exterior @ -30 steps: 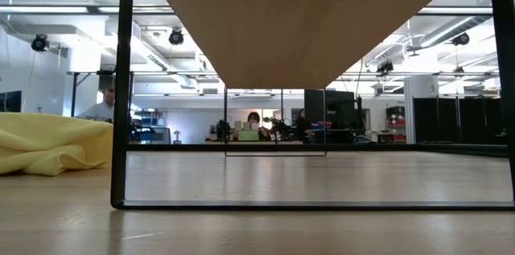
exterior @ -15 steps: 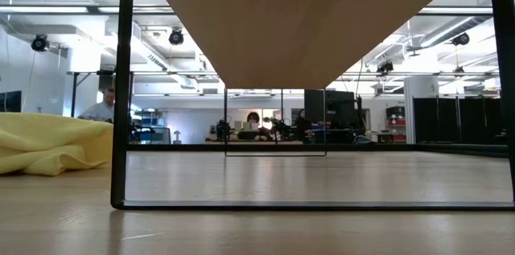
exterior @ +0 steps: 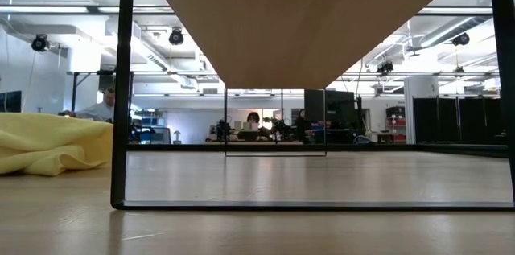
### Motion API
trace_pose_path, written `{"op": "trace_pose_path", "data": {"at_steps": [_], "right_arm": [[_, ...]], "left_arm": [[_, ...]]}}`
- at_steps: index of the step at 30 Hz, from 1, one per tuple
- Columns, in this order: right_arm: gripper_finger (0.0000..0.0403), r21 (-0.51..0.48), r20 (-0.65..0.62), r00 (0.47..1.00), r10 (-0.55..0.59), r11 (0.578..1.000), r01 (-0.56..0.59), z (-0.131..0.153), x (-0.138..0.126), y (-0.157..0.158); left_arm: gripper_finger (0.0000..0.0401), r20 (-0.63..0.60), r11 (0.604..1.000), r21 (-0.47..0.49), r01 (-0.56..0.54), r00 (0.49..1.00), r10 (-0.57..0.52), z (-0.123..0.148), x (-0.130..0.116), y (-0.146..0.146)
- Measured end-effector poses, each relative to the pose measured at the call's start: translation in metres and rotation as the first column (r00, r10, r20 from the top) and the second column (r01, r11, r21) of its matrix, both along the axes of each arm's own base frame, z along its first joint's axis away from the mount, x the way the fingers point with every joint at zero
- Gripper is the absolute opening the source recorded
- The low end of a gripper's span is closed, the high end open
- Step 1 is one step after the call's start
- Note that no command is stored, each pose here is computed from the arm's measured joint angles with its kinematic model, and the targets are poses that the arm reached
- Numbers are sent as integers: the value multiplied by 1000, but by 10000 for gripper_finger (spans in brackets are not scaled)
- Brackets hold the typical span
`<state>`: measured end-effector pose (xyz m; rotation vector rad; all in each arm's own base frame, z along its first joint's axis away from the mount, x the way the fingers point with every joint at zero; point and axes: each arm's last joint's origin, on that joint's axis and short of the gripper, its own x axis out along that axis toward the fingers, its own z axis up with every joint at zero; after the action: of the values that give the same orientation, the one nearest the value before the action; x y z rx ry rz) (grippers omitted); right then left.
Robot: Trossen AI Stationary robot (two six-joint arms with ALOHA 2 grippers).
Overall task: Stack small to large cups/mugs on shelf
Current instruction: Return to Home Position
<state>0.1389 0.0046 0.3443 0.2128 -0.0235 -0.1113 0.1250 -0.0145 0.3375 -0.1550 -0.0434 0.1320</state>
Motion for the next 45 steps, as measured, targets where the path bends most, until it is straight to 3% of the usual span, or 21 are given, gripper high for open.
{"op": "trace_pose_path", "data": {"at_steps": [5,13,28,39,45], "right_arm": [[9,2,27,1000,0,1000,0,-20,-6,0],[9,48,19,1000,0,999,-1,-51,-12,-1],[9,112,87,996,-14,994,5,-100,-20,-2],[9,155,284,958,-41,988,-4,-140,-29,-3],[9,163,302,950,-85,986,37,-147,-32,-5]], "left_arm": [[57,70,1000,-11,0,998,1,-24,-4,1],[57,81,997,-29,-72,994,75,-54,-19,6],[57,111,991,-78,-111,987,120,-103,-36,10],[57,156,989,-104,-107,980,123,-122,-39,11],[57,138,988,-103,-113,982,127,-137,-35,10]]}}
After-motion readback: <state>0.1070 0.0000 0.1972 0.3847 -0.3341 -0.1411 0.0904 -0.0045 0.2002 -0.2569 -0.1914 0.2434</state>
